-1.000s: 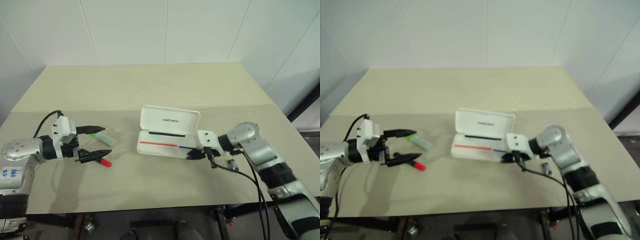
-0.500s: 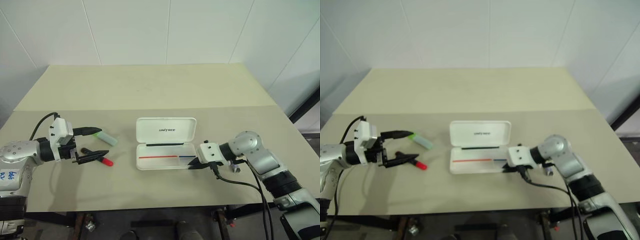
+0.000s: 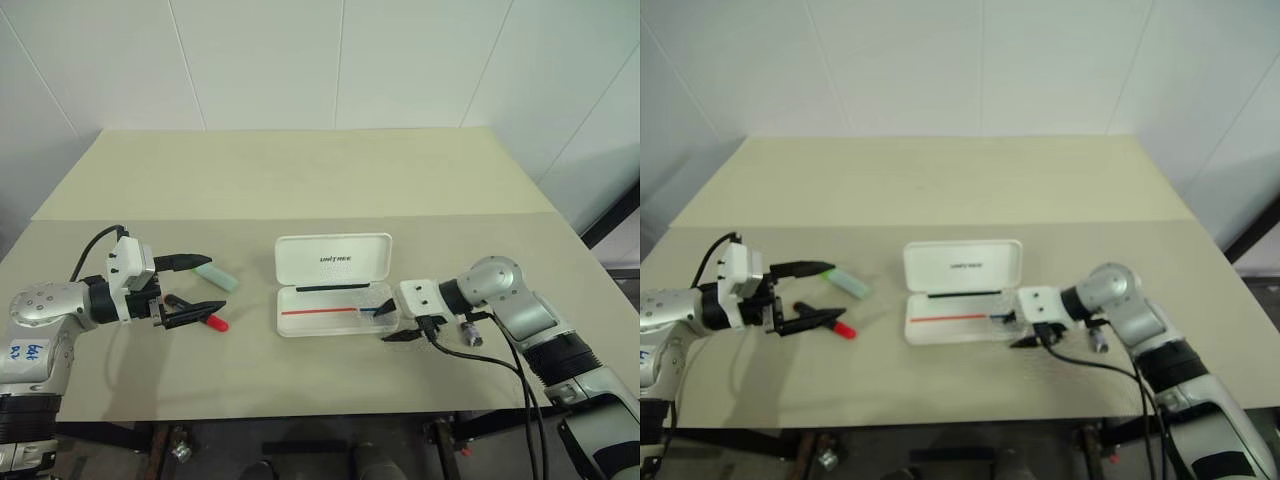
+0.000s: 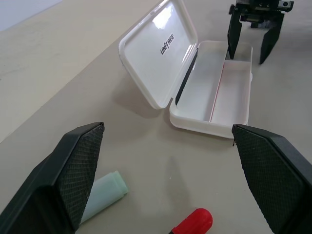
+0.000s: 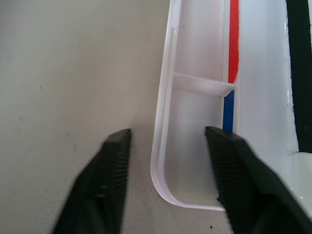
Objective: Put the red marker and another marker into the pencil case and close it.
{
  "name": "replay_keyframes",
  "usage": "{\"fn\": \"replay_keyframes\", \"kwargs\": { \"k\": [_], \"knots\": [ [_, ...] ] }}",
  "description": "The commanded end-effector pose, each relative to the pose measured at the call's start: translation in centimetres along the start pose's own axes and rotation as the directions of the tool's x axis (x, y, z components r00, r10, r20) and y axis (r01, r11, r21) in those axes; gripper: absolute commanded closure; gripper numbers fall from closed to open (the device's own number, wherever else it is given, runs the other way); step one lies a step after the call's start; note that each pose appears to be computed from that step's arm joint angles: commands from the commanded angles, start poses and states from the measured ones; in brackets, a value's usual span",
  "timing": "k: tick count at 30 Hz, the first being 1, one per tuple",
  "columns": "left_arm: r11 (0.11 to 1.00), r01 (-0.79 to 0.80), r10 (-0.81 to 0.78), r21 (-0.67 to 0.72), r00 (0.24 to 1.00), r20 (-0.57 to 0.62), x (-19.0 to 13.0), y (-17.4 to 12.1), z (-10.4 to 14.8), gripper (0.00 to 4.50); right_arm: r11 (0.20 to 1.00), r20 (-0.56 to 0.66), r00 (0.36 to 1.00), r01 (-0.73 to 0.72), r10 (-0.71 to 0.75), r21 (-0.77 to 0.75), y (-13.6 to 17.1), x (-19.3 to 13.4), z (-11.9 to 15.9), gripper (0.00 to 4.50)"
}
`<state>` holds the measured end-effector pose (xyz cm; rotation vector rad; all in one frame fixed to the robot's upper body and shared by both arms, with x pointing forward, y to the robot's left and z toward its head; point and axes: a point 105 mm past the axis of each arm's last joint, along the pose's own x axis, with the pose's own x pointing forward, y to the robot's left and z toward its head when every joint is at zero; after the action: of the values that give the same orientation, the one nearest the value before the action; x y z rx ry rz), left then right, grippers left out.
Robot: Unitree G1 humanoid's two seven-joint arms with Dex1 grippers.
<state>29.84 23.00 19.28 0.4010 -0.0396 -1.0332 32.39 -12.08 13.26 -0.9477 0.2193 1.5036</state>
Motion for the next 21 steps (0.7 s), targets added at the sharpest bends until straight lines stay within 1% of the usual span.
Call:
{"fn": "replay_keyframes", "kwargs": {
  "k": [1,8,14,21],
  "knots": [
    [0.999,-0.008,0.006,0.036,1.0,0.031,0.0,0.1,1.0,0.0,1.0,0.037,0.999,0.026,-0.026,0.004,0.0,-1.4,0.8,0.52],
    [1.0,-0.007,0.005,0.03,0.999,0.045,0.4,0.0,0.8,0.0,0.998,0.09,0.996,0.0,-0.005,0.058,1.0,-2.1,1.4,0.52],
    [1.0,0.0,-0.001,0.023,0.999,0.055,0.7,-0.3,0.7,0.0,0.996,0.097,0.995,-0.024,0.015,0.091,2.0,-2.7,1.3,0.52],
    [1.0,0.002,-0.003,0.017,0.998,0.057,0.7,-0.6,0.7,0.0,0.98,0.138,0.986,0.063,-0.09,0.187,1.6,-4.5,1.4,0.52]
  ]
}}
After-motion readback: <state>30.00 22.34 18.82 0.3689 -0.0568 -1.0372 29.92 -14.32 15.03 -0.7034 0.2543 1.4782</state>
